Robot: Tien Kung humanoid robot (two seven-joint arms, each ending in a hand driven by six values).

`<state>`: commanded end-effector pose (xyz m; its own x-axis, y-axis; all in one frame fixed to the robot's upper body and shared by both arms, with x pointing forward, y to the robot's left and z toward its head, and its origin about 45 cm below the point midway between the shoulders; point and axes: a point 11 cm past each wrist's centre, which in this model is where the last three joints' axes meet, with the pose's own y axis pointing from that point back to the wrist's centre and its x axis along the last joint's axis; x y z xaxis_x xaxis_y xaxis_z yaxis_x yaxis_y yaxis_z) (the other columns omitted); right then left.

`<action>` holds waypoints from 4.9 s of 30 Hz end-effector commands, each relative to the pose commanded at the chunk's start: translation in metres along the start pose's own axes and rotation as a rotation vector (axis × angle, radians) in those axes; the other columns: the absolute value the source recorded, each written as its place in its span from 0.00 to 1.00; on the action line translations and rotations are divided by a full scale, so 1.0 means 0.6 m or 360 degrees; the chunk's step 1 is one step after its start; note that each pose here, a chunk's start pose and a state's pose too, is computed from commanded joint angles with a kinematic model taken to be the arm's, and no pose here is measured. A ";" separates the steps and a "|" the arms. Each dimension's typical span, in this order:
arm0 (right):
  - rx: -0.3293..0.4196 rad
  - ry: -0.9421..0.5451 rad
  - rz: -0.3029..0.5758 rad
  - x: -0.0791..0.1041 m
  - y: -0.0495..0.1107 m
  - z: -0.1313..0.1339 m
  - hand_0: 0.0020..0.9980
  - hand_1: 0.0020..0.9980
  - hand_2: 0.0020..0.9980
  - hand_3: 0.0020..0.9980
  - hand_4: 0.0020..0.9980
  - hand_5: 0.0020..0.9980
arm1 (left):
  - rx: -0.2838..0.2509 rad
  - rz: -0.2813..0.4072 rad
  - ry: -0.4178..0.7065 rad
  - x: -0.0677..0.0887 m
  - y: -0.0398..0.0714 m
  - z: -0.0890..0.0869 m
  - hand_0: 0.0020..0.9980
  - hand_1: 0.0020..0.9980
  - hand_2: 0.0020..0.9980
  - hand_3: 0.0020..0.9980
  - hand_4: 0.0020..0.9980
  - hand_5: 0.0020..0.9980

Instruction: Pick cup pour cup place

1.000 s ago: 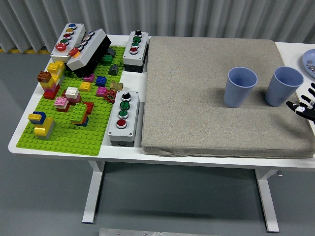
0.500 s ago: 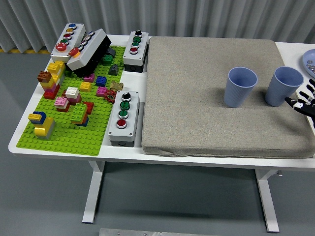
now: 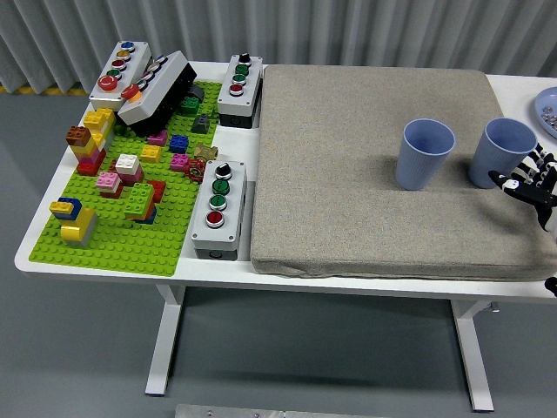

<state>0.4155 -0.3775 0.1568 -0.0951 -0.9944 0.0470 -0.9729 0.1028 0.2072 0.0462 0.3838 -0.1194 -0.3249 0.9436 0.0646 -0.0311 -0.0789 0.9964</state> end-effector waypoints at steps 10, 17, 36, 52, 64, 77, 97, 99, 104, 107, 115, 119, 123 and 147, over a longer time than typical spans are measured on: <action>0.0005 -0.0003 -0.0003 0.002 -0.005 -0.006 0.90 0.91 1.00 0.97 0.86 0.25 | -0.0003 0.0000 -0.0003 0.000 0.000 0.002 0.86 0.84 0.91 0.80 0.63 0.89; -0.0018 0.0004 -0.0024 -0.002 -0.007 -0.003 0.96 0.93 1.00 0.98 0.86 0.28 | -0.0004 -0.0002 -0.0003 -0.001 0.000 0.002 0.86 0.84 0.91 0.80 0.63 0.89; -0.0033 0.0000 -0.0035 -0.007 -0.017 -0.008 0.97 0.94 1.00 0.98 0.86 0.30 | -0.0013 -0.0011 -0.0010 -0.006 0.001 0.008 0.86 0.84 0.91 0.80 0.63 0.89; -0.0029 -0.0024 -0.0039 -0.014 -0.025 -0.010 0.96 0.93 1.00 0.98 0.86 0.30 | -0.0019 -0.0014 -0.0021 -0.008 0.001 0.014 0.87 0.84 0.91 0.80 0.63 0.89; -0.0028 -0.0062 -0.0024 -0.017 -0.029 -0.008 0.95 0.92 1.00 0.97 0.86 0.30 | -0.0022 -0.0012 -0.0029 -0.007 0.002 0.017 0.86 0.84 0.91 0.80 0.63 0.89; -0.0004 -0.0094 0.0006 -0.017 -0.029 -0.007 0.72 0.58 0.50 0.59 0.69 0.03 | -0.0015 -0.0006 -0.0033 -0.004 0.002 0.014 0.86 0.84 0.91 0.80 0.63 0.89; 0.0121 0.0027 0.0018 -0.014 -0.029 -0.056 0.68 0.56 0.47 0.56 0.70 0.03 | -0.0017 -0.0005 -0.0028 -0.003 0.002 0.014 0.86 0.84 0.91 0.80 0.64 0.89; 0.0161 0.0090 0.0025 -0.016 -0.028 -0.070 0.68 0.56 0.47 0.56 0.70 0.03 | -0.0017 -0.0005 -0.0027 -0.003 0.002 0.014 0.86 0.84 0.91 0.80 0.64 0.89; 0.0267 0.0232 0.0027 -0.029 -0.024 -0.104 0.69 0.56 0.48 0.56 0.70 0.04 | -0.0017 -0.0005 -0.0026 -0.003 0.002 0.013 0.86 0.84 0.91 0.80 0.64 0.89; 0.0312 0.0312 0.0028 -0.038 -0.022 -0.119 0.69 0.56 0.48 0.56 0.70 0.04 | -0.0015 -0.0004 -0.0027 -0.003 0.002 0.013 0.86 0.84 0.91 0.80 0.64 0.89; 0.0408 0.0570 0.0018 -0.067 -0.014 -0.147 0.70 0.57 0.48 0.56 0.70 0.04 | -0.0014 -0.0004 -0.0026 -0.002 0.002 0.012 0.86 0.84 0.91 0.80 0.64 0.89; 0.0436 0.0678 0.0027 -0.075 -0.012 -0.154 0.73 0.58 0.48 0.56 0.70 0.04 | -0.0014 -0.0003 -0.0026 -0.002 0.002 0.013 0.86 0.84 0.91 0.80 0.64 0.89; 0.0478 0.0804 0.0044 -0.083 -0.008 -0.167 0.73 0.58 0.48 0.56 0.70 0.04 | -0.0014 -0.0002 -0.0026 -0.002 0.002 0.013 0.86 0.84 0.91 0.80 0.64 0.89; 0.0625 0.1161 0.0096 -0.126 0.014 -0.186 0.73 0.59 0.49 0.56 0.71 0.05 | -0.0002 0.0005 -0.0025 0.002 0.002 0.007 0.86 0.84 0.91 0.80 0.64 0.89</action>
<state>0.4381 -0.2986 0.2642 -0.1205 -0.7069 0.6969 -0.9862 0.0048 -0.1657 0.0498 0.3862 -0.1181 -0.3100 0.9483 0.0687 -0.0315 -0.0824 0.9961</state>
